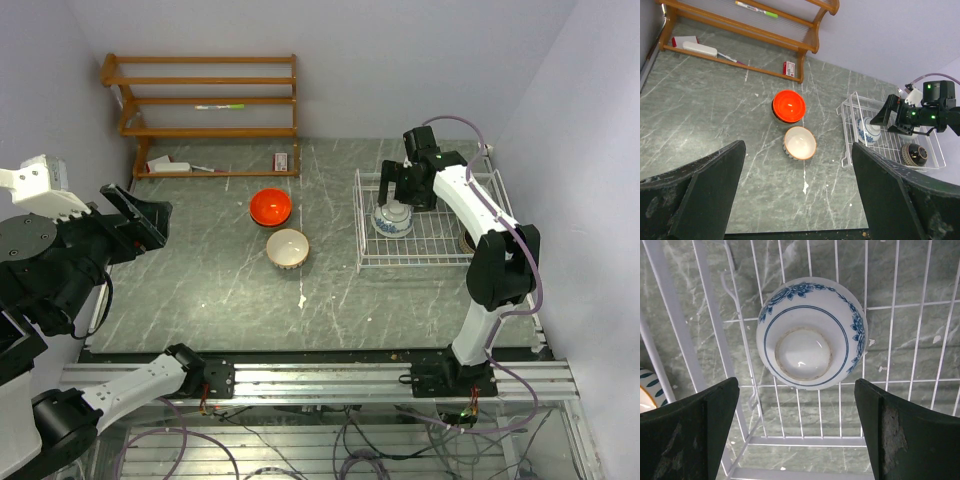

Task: Load the bowls into the dish rack

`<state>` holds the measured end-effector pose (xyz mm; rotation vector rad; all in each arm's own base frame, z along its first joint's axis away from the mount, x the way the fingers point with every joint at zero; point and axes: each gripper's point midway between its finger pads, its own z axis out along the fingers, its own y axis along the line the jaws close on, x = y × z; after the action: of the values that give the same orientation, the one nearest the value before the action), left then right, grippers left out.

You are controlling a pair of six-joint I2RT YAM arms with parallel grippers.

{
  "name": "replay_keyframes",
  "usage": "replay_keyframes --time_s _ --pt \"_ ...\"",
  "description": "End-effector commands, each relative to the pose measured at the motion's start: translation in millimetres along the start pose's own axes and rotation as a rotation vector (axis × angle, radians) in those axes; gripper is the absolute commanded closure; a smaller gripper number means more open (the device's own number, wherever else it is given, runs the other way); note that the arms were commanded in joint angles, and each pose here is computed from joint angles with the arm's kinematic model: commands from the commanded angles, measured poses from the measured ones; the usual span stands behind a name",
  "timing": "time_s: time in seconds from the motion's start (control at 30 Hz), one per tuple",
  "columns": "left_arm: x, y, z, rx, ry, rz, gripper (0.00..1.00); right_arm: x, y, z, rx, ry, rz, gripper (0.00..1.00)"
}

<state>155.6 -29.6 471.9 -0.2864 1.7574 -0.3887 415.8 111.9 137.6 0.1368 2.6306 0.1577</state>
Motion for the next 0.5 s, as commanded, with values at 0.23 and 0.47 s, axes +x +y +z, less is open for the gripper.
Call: replay_keyframes --time_s 0.23,0.47 --pt "-1 -11 9 0.016 0.012 0.010 0.01 -3 -23 28 0.148 -0.004 -0.034 0.00" --pt "1 -12 12 0.015 0.015 0.011 0.01 -7 -38 40 0.219 -0.037 -0.025 0.00"
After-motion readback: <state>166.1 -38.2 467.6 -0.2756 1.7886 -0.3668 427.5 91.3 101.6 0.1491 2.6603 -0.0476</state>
